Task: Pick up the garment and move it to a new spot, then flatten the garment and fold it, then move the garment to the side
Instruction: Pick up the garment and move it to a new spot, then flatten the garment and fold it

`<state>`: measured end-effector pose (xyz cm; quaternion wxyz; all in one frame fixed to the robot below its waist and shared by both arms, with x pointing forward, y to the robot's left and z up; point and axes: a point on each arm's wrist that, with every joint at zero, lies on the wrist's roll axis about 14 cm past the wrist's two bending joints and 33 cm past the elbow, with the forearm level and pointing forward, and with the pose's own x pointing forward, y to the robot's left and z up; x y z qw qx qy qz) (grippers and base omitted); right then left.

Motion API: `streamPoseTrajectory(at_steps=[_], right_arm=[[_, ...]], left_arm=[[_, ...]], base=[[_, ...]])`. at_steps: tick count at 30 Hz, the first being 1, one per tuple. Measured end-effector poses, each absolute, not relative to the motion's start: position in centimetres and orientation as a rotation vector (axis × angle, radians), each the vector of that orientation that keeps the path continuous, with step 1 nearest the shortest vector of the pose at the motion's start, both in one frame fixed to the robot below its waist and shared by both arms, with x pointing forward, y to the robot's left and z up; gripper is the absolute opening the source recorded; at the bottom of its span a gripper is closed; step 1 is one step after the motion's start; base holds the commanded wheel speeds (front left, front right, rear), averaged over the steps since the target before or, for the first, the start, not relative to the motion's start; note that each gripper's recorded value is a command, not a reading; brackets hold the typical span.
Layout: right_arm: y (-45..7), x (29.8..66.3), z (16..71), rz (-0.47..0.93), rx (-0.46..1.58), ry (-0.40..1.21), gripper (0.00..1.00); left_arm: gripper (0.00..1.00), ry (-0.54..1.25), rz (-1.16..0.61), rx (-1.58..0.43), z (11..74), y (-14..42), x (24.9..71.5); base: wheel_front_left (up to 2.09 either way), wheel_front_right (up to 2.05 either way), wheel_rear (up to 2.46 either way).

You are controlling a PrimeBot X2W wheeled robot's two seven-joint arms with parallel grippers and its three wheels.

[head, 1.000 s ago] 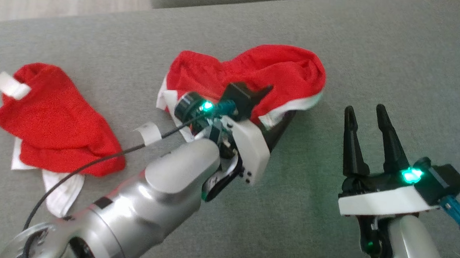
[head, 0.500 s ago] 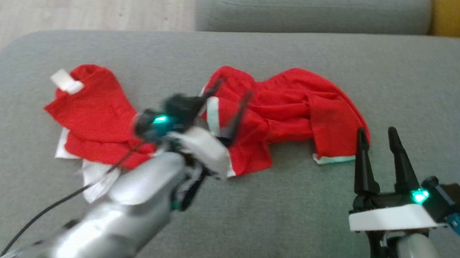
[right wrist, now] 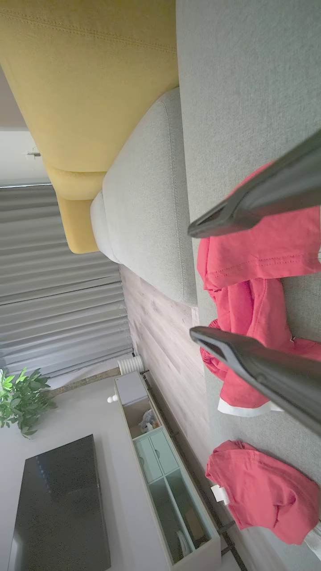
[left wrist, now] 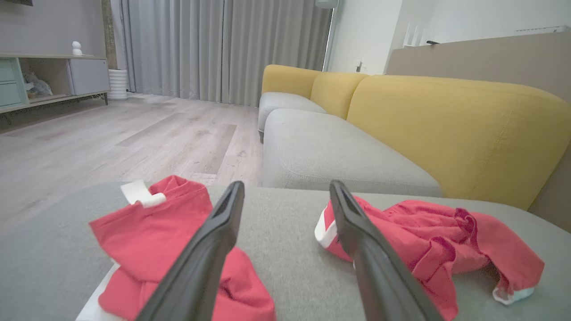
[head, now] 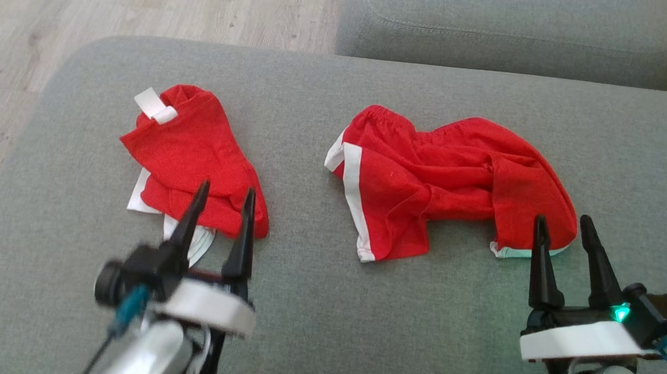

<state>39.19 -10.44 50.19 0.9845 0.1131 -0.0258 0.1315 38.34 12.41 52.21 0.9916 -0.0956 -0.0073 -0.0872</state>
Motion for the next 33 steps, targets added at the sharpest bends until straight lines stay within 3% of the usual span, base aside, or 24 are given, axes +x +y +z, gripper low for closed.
streamPoseTrajectory(at_steps=[9, 18, 33], right_arm=[[-9.9, 39.0, 49.6, 0.280, 0.223, -0.033, 1.00], [-3.1, 37.8, 45.0, 0.473, 0.251, 0.140, 1.00], [1.2, 42.4, 38.9, 0.532, 0.287, 0.412, 1.00]], left_arm=[[1.00, -0.009, -0.167, -0.219, 50.9, 11.8, 36.5], [1.00, 0.008, -0.161, -0.227, 49.8, 12.1, 37.2], [1.00, 0.049, -0.074, -0.212, 47.9, 14.7, 37.4]], base=[[0.00, 0.00, 0.00], [0.00, 0.00, 0.00], [0.00, 0.00, 0.00]])
